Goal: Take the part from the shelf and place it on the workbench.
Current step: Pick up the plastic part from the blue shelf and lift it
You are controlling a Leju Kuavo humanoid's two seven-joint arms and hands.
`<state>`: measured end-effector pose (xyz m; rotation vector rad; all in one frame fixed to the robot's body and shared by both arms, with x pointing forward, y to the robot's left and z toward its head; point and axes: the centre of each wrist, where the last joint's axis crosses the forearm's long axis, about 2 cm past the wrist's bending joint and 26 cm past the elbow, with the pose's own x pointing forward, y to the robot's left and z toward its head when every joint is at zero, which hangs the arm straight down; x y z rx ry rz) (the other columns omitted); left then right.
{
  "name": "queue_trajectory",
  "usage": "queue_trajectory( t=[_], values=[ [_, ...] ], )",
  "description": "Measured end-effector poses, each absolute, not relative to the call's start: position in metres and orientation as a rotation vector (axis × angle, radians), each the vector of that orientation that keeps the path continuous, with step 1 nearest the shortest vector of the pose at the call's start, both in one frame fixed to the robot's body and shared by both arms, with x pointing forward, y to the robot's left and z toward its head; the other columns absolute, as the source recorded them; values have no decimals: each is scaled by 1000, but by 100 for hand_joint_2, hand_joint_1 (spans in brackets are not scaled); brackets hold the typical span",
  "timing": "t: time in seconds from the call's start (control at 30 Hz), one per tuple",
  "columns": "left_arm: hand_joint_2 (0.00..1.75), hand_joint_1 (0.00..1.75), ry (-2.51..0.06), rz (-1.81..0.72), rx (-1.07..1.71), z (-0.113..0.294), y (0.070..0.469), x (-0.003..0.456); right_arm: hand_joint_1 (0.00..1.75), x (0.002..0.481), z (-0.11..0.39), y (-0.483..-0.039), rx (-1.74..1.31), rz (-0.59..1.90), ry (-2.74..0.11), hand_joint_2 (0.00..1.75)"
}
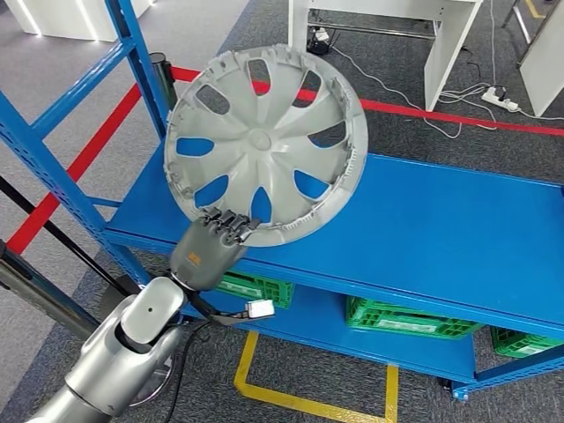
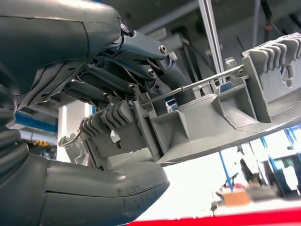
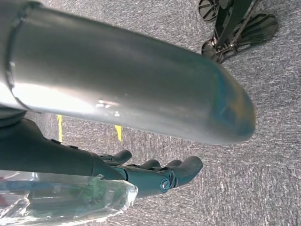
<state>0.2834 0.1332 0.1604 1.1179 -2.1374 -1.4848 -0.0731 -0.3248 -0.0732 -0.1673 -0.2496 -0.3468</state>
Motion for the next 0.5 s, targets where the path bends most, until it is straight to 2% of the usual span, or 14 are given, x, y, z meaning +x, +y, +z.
queue_trajectory(
  t=[0.27,0.5],
  values=[
    [175,175,-2227,-1384,1185,193,135,291,0,-75,-73,-325,-158,-346,-254,0],
    [175,175,-2221,-1377,1182,199,136,294,0,-74,-73,-325,-161,-345,-258,0]
  ],
)
